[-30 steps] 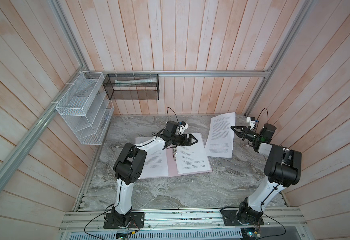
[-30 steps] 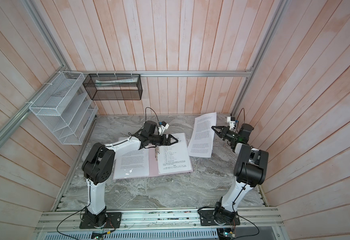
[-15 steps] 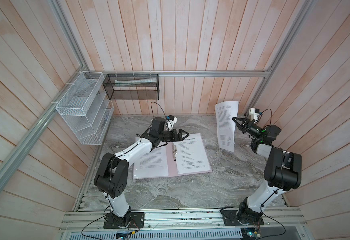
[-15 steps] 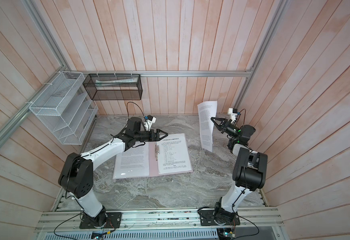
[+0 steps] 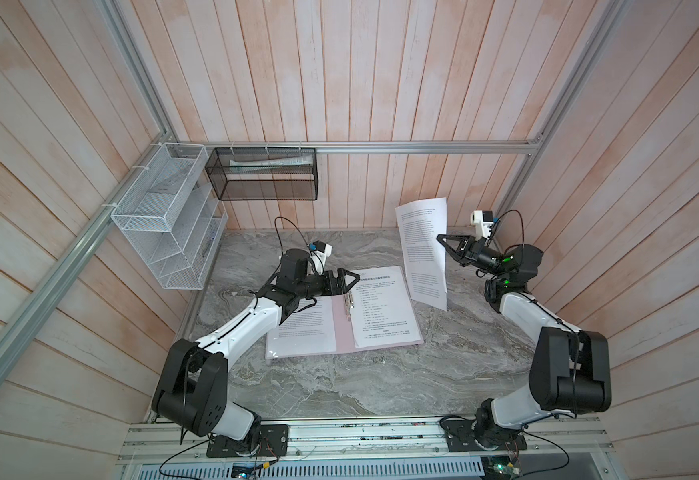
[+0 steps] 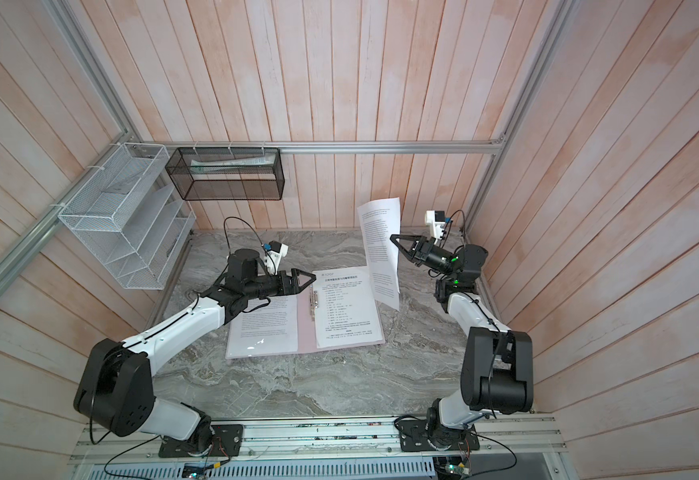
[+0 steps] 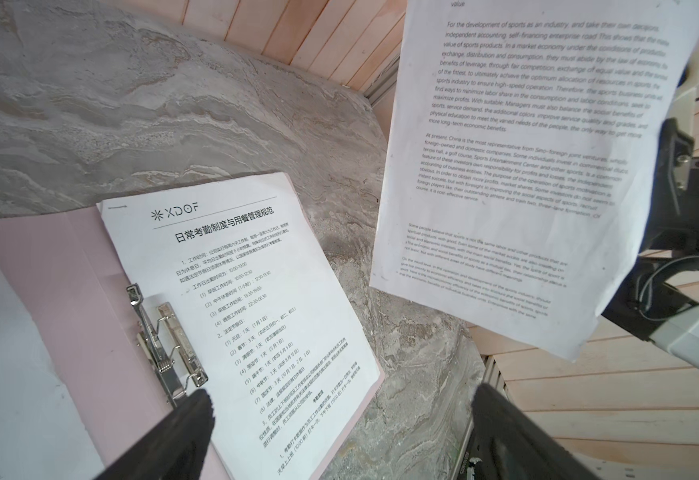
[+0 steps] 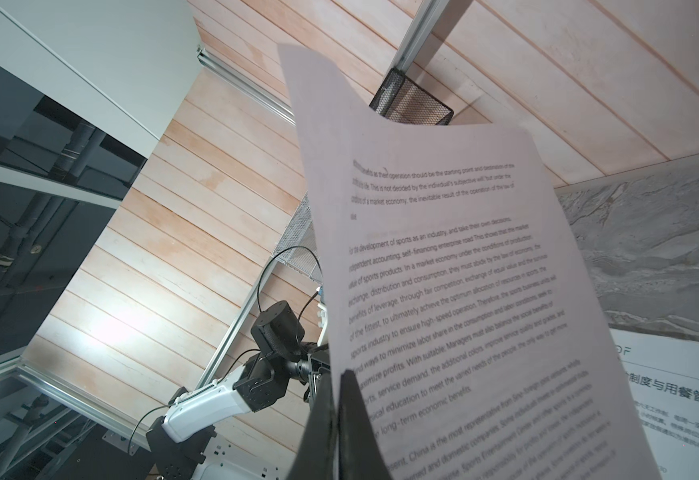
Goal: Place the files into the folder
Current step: 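Lift the English text sheet upright with the right gripper, then lay the English sheet onto the folder over the first sheet and release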
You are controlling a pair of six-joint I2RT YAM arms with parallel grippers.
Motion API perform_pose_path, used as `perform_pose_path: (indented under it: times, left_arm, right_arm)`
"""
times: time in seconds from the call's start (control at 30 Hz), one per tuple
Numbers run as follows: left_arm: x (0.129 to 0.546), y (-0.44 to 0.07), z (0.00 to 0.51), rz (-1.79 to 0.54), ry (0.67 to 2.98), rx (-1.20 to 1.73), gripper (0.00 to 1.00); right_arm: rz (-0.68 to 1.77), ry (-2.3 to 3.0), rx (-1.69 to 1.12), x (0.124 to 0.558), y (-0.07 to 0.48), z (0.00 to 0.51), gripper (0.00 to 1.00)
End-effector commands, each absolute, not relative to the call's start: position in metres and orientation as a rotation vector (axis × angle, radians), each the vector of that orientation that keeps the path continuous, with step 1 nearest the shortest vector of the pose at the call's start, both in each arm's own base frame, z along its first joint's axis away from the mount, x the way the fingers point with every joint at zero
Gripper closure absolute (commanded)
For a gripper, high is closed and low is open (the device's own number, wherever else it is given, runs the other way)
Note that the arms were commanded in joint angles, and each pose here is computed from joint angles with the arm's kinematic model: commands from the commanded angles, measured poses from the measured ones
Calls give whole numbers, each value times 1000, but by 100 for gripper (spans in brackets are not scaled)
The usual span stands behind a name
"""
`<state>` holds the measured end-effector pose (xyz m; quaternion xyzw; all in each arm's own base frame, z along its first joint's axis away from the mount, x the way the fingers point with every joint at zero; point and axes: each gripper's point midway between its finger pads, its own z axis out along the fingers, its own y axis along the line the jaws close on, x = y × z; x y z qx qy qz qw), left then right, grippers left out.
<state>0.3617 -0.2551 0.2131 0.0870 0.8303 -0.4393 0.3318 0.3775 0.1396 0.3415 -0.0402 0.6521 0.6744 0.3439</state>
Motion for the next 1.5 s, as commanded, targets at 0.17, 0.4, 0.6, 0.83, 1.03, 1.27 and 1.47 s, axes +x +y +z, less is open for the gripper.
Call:
perform_pose_path:
  times: [0.17,0.4,0.6,0.83,1.03,1.27,1.47]
  left_arm:
    - [358,-243,209,-1113,2151,188,2]
    - [358,-239,200,-1102,2163,180,1]
    - [357,-239,191,-1105,2179,169,1]
    - [359,-237,186,-1098,2190,161,2]
    - [359,-238,178,-1107,2208,147,2]
    - [359,-238,177,-1098,2211,148,2]
    - [359,-239,173,-1111,2217,147,2]
  right_arm:
    - [1743,1892,64,383,145,265,100]
    - [1663,2119,237,409,141,173,100]
    - [1608,2192,397,419,141,121,100]
    - [1574,2156,533,421,131,101,100]
    - [1530,2060,683,429,116,100,100]
    - [1485,2011,835,423,98,86,100]
    - [1438,1967,936,412,84,77,100]
